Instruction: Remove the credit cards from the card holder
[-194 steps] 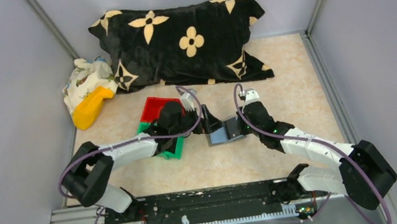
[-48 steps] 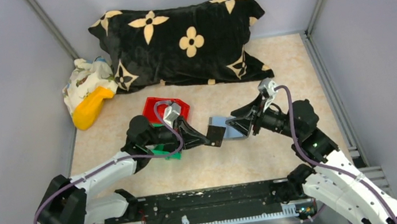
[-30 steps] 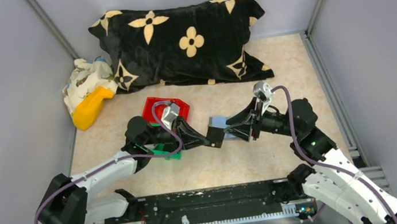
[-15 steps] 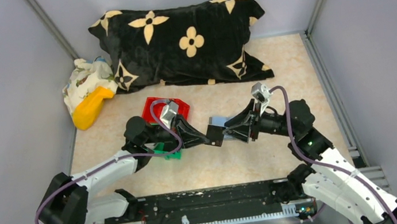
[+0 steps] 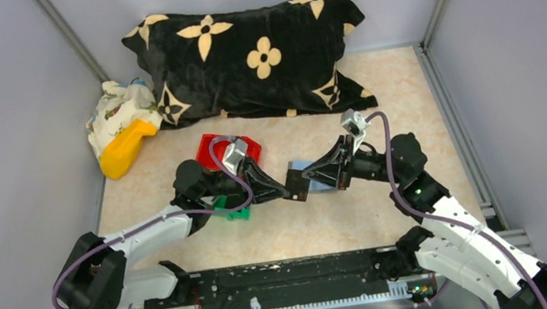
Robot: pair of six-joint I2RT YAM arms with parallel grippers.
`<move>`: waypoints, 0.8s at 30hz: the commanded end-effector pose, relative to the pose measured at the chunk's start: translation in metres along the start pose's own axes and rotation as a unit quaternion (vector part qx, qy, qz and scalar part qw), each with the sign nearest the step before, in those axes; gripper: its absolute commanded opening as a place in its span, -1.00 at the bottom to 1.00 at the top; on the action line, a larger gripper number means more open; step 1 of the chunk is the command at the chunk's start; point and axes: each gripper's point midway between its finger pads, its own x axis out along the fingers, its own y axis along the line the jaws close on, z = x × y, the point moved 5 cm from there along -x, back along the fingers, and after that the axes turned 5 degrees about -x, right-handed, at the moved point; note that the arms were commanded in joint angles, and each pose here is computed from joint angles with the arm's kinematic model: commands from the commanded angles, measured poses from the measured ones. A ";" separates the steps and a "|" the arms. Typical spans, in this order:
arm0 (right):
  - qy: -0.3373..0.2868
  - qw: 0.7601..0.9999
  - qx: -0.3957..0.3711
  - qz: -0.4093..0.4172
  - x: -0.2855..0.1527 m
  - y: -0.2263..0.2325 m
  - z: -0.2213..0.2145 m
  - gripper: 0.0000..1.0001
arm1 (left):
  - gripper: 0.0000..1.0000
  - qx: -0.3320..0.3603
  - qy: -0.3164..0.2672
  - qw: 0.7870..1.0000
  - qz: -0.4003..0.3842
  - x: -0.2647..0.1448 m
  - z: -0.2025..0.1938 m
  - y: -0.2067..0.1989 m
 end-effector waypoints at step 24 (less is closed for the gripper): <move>-0.012 0.988 -0.135 -0.071 0.069 -0.053 0.014 -1.00 | 0.29 -0.024 -0.209 0.858 0.469 -0.111 0.012 0.029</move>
